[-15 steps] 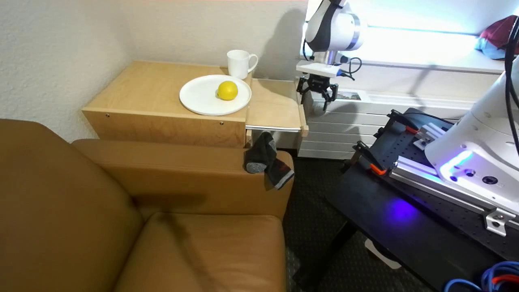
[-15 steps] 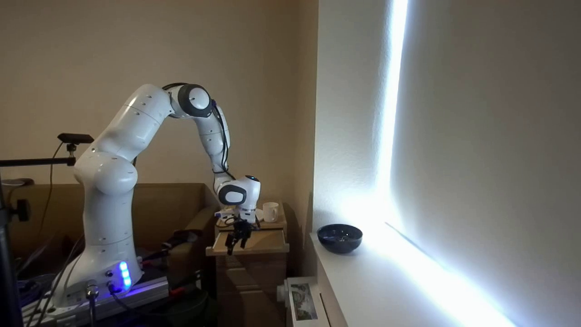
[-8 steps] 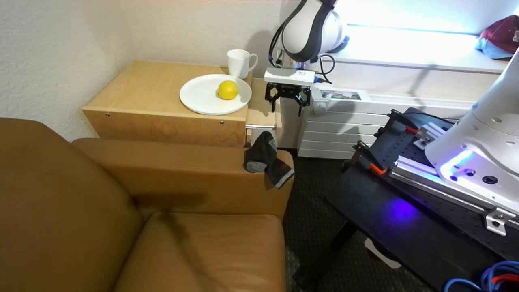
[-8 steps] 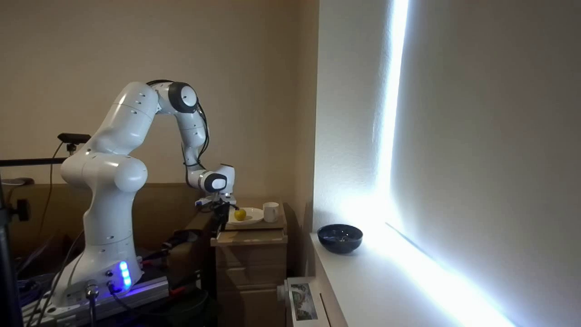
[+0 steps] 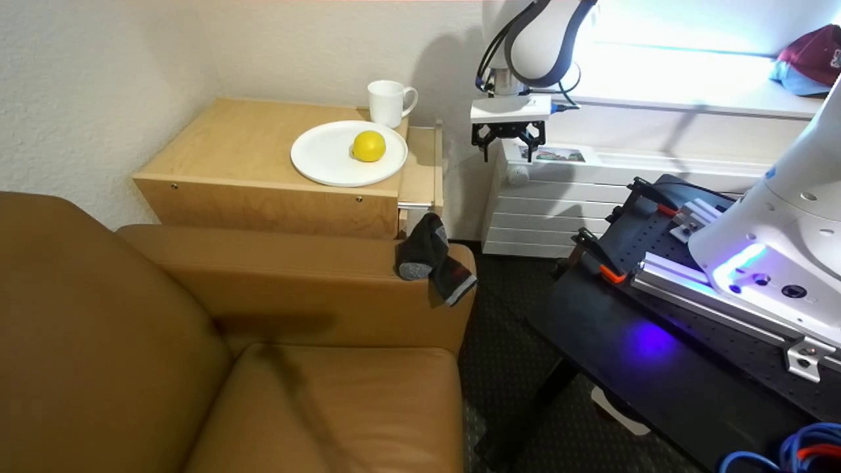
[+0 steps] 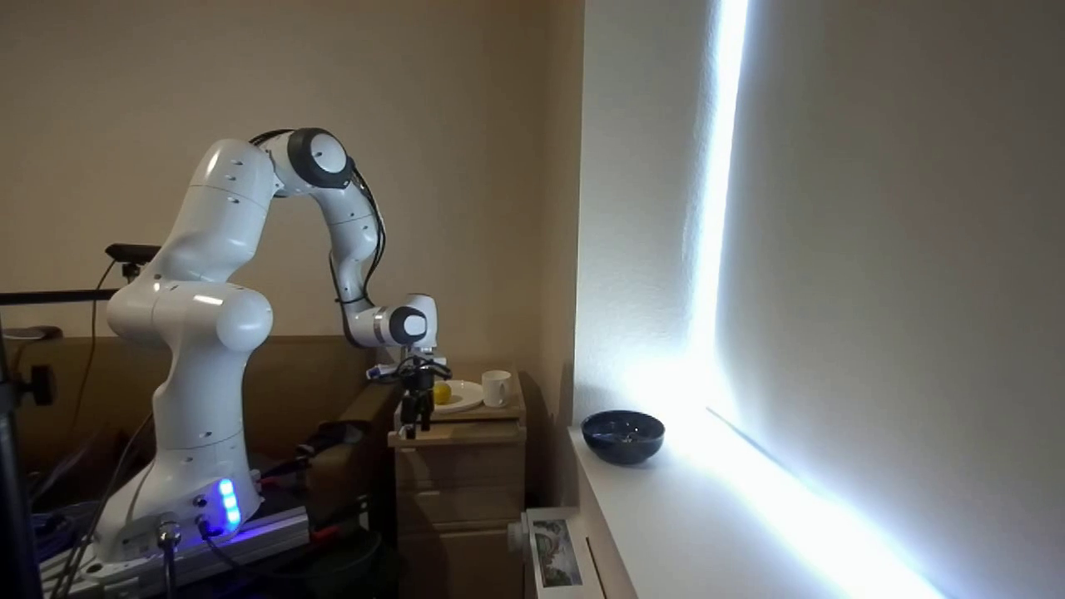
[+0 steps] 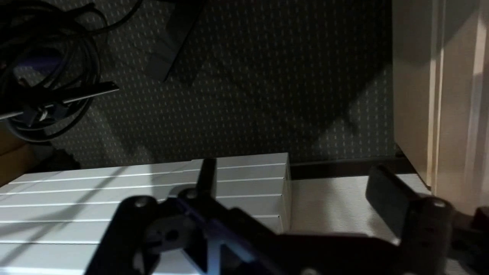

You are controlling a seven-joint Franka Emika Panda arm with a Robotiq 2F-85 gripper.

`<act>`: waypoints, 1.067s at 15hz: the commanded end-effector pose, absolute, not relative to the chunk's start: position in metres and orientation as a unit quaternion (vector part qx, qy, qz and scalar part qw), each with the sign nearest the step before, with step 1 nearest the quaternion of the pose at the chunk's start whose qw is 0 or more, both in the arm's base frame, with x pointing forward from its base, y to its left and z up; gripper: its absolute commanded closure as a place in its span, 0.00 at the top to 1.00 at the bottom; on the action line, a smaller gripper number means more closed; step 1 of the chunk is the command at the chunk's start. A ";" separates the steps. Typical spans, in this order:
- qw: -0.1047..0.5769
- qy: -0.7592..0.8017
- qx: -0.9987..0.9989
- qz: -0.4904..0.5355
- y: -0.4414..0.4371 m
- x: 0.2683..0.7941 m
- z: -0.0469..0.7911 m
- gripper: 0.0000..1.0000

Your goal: Close the top compartment of the dresser

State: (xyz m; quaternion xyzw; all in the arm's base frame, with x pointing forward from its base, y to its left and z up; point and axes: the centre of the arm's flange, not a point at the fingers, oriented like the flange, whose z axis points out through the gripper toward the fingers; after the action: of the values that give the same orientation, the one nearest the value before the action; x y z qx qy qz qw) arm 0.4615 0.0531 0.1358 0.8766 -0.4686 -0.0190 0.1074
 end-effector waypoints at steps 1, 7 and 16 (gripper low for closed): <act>0.108 -0.469 0.877 -0.020 0.053 0.460 0.136 1.00; 0.095 -0.516 0.851 -0.018 0.075 0.484 0.099 1.00; 0.081 -0.559 0.824 -0.040 0.086 0.496 0.077 1.00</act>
State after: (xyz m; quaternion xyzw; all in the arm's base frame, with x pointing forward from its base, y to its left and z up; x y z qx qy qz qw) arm 0.4958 0.0864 0.0766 0.8239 -0.5594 -0.0408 0.0806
